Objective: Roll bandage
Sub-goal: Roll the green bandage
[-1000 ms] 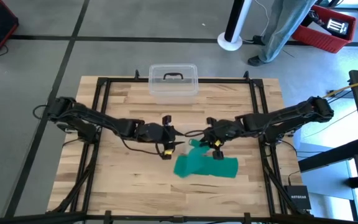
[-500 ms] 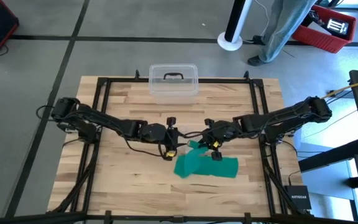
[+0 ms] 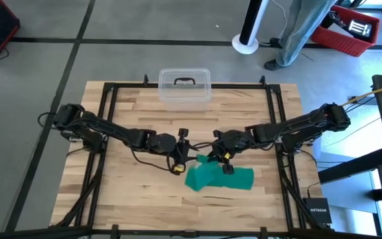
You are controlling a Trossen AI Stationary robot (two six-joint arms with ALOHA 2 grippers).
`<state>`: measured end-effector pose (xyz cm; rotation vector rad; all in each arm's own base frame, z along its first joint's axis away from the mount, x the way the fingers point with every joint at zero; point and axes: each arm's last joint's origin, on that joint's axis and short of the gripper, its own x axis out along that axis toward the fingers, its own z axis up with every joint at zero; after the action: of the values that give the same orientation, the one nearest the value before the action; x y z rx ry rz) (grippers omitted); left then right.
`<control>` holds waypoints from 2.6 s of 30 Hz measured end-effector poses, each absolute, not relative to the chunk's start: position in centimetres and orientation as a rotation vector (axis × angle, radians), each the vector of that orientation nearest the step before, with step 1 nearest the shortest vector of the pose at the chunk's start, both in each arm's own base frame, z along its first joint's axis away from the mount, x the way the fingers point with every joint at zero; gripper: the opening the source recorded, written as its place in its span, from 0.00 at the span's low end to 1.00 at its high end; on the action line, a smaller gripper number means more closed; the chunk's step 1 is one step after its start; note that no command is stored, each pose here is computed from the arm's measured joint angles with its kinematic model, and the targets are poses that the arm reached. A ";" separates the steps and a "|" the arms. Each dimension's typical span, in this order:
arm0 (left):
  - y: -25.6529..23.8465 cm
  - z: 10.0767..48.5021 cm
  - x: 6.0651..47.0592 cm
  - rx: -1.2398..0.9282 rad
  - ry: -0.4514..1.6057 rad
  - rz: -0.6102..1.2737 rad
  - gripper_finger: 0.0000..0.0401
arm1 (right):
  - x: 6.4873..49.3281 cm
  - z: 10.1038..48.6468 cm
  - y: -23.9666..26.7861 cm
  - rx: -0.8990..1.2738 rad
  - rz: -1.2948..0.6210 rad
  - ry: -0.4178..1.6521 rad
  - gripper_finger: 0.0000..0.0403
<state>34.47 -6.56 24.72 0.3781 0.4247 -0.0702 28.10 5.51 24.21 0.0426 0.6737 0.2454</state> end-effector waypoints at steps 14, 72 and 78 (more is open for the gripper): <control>-6.8 24.3 35.0 0.402 0.403 -0.110 0.33 | 29.0 23.6 5.8 0.059 0.272 0.645 0.12; -4.3 34.3 31.7 0.627 0.000 0.509 0.01 | 25.8 30.1 5.5 -0.143 0.233 0.047 0.06; -3.2 34.6 31.6 0.695 0.042 0.622 0.01 | 25.7 33.1 7.2 -0.182 0.246 0.023 0.01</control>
<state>31.61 -3.24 34.58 0.6948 0.0417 0.6219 25.69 7.24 33.12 -0.1818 0.0231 0.2463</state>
